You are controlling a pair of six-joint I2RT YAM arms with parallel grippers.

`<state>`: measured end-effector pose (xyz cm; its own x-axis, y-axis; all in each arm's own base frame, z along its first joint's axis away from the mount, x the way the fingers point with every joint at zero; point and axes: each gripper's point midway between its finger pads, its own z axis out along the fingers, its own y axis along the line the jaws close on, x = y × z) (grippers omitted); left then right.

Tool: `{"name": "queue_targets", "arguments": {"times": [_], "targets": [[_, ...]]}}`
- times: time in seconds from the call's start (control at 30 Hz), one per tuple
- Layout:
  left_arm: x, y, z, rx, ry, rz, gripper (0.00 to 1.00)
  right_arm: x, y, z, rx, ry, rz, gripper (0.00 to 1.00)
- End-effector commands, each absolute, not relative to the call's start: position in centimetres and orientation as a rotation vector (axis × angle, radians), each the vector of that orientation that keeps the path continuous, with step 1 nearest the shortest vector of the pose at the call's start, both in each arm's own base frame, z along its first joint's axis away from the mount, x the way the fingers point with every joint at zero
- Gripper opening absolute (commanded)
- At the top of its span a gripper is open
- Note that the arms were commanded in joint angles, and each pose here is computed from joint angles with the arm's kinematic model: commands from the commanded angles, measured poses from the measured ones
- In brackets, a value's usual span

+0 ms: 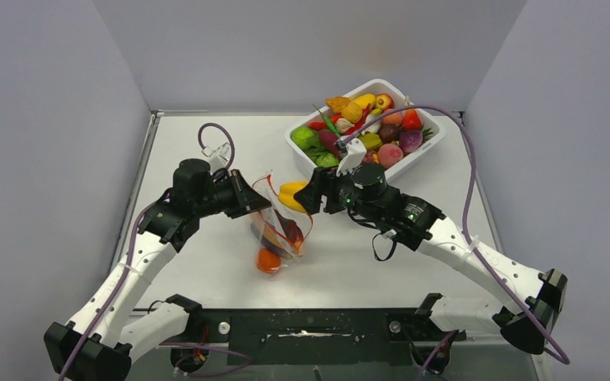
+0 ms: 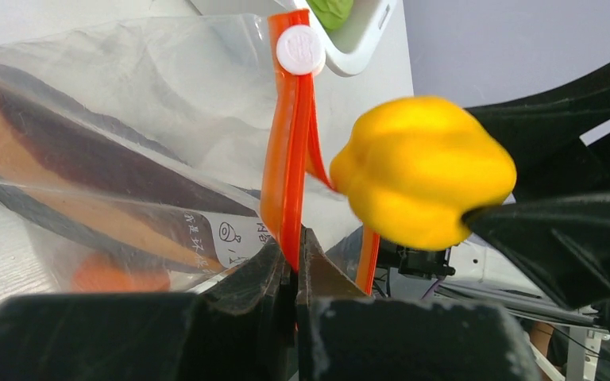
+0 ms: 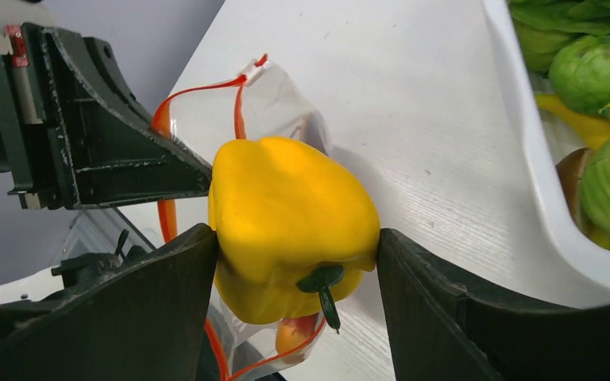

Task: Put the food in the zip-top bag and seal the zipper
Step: Place the fake vegetable in the zipper food storage bag.

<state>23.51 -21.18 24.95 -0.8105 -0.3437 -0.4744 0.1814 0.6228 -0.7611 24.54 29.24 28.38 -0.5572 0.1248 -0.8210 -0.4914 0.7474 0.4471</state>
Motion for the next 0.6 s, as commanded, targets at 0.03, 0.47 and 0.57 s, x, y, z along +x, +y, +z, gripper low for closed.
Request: {"name": "queue_targets", "arguments": {"times": [0.03,0.47,0.57], "targets": [[24.6,-21.2,28.0,-0.086,2.133,-1.149,0.00,23.5,31.5,30.3,-0.355,1.973,0.872,0.47],[25.1,-21.1,27.5,-0.083,2.144,-1.121,0.00,23.4,31.0,32.4,-0.380,1.992,0.717,0.49],[25.1,-21.3,27.3,-0.080,2.147,-1.129,0.00,23.1,30.8,32.6,-0.380,1.988,0.730,0.49]]}}
